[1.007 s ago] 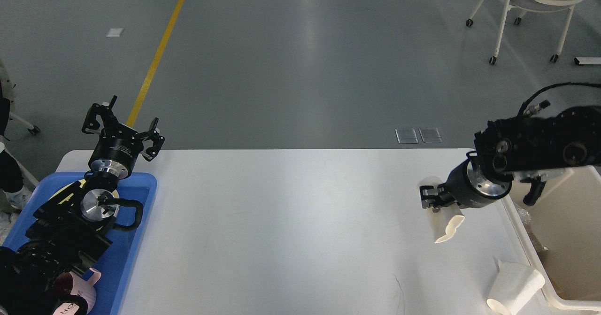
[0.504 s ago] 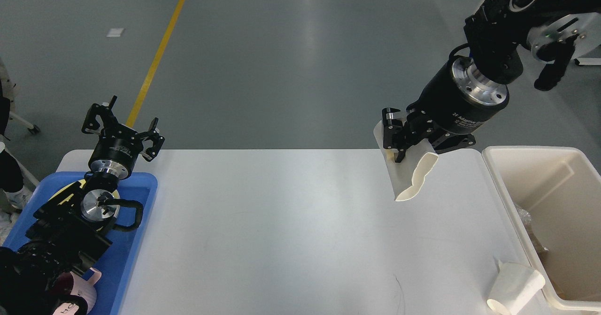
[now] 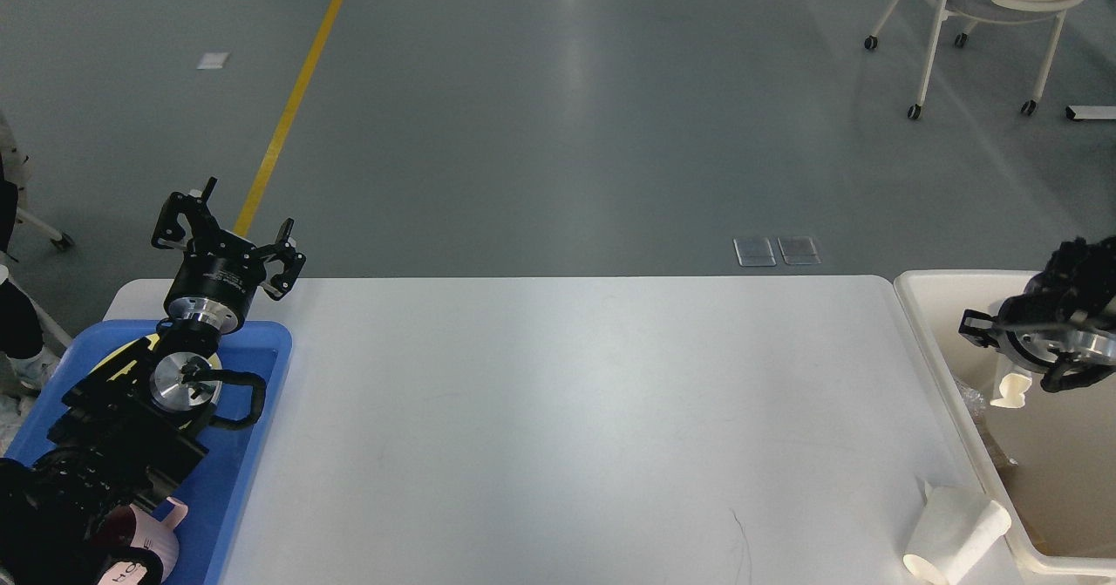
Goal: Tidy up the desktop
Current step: 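Lower the paper cup into the white bin and release it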
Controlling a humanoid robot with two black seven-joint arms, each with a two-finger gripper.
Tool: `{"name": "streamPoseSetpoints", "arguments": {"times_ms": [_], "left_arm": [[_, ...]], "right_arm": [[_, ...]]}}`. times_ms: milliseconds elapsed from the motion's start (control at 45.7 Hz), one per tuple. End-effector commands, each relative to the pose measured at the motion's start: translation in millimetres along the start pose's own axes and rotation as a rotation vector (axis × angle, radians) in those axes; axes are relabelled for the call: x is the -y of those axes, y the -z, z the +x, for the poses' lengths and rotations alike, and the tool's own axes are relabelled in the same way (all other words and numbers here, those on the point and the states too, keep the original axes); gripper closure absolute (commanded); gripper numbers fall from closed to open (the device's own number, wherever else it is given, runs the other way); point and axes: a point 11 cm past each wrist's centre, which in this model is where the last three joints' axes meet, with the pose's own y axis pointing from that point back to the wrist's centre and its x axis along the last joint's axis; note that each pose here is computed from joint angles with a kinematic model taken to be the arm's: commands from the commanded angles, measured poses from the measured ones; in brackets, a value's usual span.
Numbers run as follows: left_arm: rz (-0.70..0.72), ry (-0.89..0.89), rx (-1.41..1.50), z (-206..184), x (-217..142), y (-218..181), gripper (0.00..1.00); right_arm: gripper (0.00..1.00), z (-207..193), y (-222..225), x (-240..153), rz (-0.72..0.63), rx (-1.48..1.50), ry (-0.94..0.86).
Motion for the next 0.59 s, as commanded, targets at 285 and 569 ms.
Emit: {"name": "streamPoseSetpoints", "arguments": {"times_ms": [285, 569], "left_arm": [[0.000, 0.001, 0.000, 0, 0, 0, 0.01], [-0.001, 0.000, 0.000, 0, 0, 0, 0.00]], "right_arm": [[1.00, -26, -59, 108, -0.141, 0.116, -0.397], [0.00, -43, -47, 113, -0.105, 0.231, -0.347]]}}
